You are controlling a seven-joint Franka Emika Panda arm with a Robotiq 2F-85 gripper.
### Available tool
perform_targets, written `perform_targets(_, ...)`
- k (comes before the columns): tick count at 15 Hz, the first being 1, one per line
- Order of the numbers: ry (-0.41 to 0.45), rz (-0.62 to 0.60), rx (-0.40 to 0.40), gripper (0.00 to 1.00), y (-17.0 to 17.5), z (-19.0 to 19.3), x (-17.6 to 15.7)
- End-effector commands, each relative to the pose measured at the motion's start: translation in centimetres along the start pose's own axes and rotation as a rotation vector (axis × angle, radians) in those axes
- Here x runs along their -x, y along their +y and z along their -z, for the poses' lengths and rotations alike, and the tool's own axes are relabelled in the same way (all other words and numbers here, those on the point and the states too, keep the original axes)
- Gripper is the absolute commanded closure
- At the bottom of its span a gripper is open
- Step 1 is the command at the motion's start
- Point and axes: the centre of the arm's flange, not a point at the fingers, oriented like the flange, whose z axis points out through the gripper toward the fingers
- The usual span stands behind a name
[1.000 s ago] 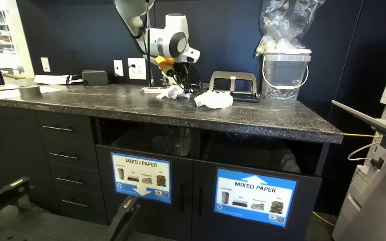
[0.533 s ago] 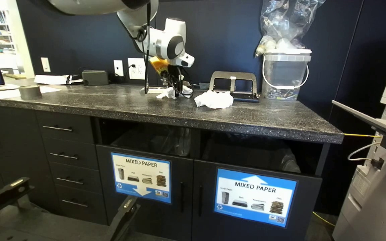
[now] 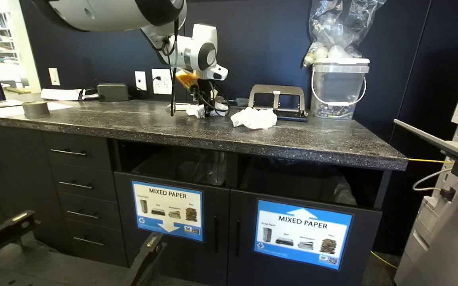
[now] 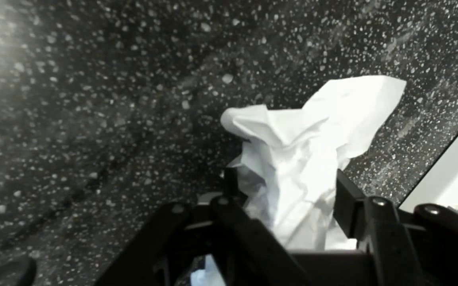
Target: Put two papers in the bin to the right and two in the left
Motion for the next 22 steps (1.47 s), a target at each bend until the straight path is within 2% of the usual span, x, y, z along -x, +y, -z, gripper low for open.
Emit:
perform_targets(1, 0.012, 0.039, 0.04, 0.72, -3.7, -2.0, -2.8)
perform_targets(3, -0.001, 0.096, 0.084, 0.85, -3.5, -1.8, -2.2)
perform_targets(7, -0.144, 0.236, 0.186, 0.92, -2.4, -1.6, 0.8)
perform_targets(8, -0.179, 0.269, 0.198, 0.88, -2.1, -1.2, 1.5)
perform_targets(15, -0.356, 0.546, 0.258, 0.89, 1.0, 1.9, 10.0)
perform_targets(17, -0.392, 0.633, 0.282, 0.9, 2.0, 2.3, 12.8)
perform_targets(22, -0.431, 0.846, 0.349, 0.89, 2.4, 2.5, 15.5)
